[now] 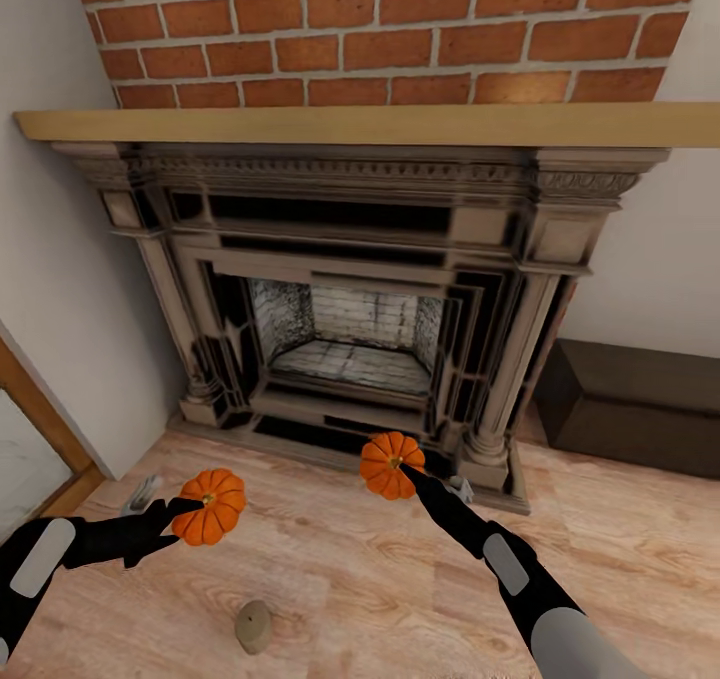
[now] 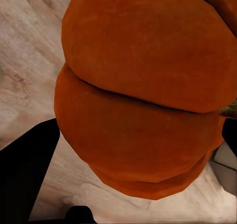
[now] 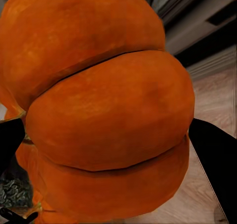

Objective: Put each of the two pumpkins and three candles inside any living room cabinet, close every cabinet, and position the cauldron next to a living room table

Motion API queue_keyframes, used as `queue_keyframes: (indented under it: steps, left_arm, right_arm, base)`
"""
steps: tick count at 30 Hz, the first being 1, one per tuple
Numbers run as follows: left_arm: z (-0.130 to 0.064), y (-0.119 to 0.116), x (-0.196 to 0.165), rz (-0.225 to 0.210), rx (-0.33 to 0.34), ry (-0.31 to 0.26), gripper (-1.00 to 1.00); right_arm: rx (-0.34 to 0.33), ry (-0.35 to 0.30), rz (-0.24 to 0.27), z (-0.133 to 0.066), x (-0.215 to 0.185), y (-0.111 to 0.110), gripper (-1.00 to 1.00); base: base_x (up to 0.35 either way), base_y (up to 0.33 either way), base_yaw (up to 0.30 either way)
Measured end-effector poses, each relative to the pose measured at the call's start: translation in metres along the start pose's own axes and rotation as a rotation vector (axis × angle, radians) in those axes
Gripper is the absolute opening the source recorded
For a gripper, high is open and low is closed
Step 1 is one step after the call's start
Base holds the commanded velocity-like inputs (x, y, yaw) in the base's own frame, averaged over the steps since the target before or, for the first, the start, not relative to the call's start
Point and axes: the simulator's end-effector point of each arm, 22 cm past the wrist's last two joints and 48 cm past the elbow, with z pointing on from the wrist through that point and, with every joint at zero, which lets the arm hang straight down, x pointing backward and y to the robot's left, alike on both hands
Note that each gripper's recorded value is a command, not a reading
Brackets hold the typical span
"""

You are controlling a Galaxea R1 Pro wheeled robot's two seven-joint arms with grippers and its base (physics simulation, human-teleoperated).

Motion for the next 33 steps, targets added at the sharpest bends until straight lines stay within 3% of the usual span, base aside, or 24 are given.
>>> queue_keyframes:
  steps: [33]
  left_arm:
    - [-0.0037,-0.0091,-0.0012,0.007,0.016,-0.009,-1.0]
  right_arm:
    - [-0.013,-0.008,-0.011,-0.0014,-0.0049,0.0096,-1.0]
  base:
    - [0.0,0.0,-0.282]
